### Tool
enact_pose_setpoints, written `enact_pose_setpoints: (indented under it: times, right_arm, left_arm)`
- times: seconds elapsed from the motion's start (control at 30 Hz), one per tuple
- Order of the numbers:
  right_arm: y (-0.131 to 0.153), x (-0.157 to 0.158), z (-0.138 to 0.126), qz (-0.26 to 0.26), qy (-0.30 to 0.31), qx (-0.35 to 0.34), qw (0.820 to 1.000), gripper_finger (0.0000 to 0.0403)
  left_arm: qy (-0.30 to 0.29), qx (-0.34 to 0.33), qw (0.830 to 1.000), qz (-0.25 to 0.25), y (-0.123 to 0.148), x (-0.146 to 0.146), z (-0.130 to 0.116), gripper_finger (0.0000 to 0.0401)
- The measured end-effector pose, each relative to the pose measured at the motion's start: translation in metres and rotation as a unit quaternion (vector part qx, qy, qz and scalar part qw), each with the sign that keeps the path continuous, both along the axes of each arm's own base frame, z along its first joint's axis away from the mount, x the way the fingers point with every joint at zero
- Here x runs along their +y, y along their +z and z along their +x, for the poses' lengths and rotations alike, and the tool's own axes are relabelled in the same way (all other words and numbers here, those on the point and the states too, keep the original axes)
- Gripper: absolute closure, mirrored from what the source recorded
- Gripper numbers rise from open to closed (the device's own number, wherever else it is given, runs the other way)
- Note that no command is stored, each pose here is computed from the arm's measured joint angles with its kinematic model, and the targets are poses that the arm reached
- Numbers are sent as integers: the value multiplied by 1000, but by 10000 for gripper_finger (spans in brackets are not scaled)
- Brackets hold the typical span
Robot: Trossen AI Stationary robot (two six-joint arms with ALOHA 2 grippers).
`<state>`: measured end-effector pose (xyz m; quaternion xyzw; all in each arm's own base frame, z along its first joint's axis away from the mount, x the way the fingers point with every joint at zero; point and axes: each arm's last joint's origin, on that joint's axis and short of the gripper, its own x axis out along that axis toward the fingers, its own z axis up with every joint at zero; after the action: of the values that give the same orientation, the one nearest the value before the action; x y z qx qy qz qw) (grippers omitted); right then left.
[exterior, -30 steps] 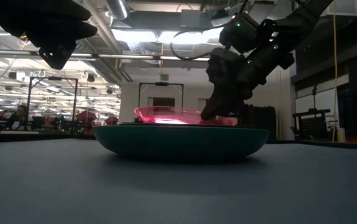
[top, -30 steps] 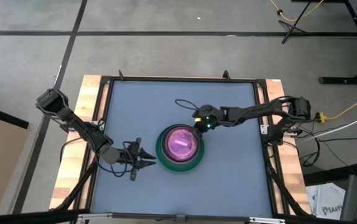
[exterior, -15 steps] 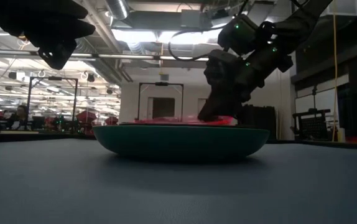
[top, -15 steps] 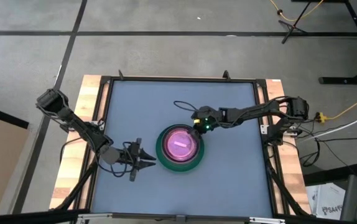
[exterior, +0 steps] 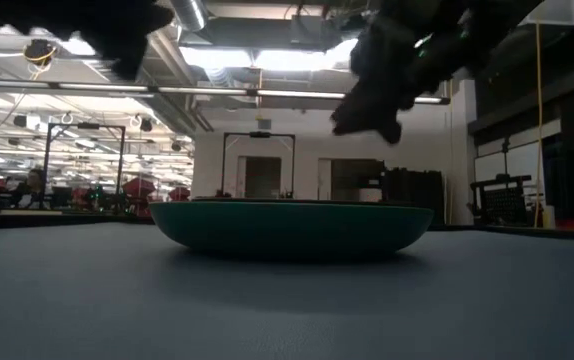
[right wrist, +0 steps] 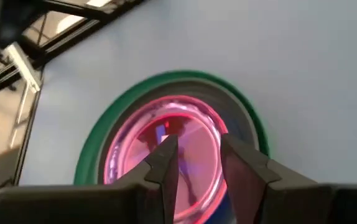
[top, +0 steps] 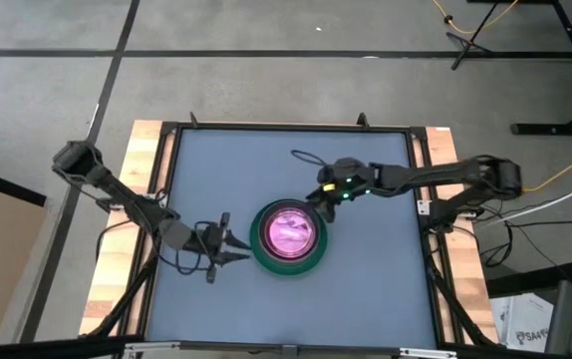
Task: Stack plastic plates
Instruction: Return to Home Position
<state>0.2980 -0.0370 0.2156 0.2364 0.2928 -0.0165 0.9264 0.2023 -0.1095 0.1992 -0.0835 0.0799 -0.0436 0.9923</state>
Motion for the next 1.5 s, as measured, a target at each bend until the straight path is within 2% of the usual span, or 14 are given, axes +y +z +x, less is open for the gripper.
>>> enact_pose_setpoints:
  times: [0.13,0.27,0.37,0.43,0.57,0.63,0.83,1.07,1.3,1.5]
  right_arm:
    - [28,1,-21,-75,7,-23,997,290]
    - [49,1,-40,-151,-4,-45,987,290]
    - [56,2,-55,-195,-5,-65,979,301]
    - [54,3,-66,-213,-8,-66,975,322]
    - [45,7,-90,-227,-6,-81,971,379]
    - [41,9,-104,-231,-11,-104,967,396]
    - [26,14,-147,-236,-48,-171,956,388]
    - [4,19,-189,-228,-86,-253,936,400]
    - [-12,22,-211,-215,-105,-325,915,398]
    - [-24,21,-206,-210,-113,-308,921,398]
  left_arm:
    - [-17,-18,999,24,15,31,4,310]
    - [10,-1,998,60,20,65,3,312]
    - [37,13,994,97,22,84,-2,330]
    - [42,22,993,112,24,94,-7,351]
    - [63,25,992,109,19,110,-21,392]
    - [69,21,992,104,9,115,-29,398]
    - [93,16,992,78,-16,122,-54,397]
    - [95,-21,994,46,-27,119,-71,398]
    - [95,-48,993,40,-36,118,-81,397]
    - [88,-63,993,46,-34,114,-84,397]
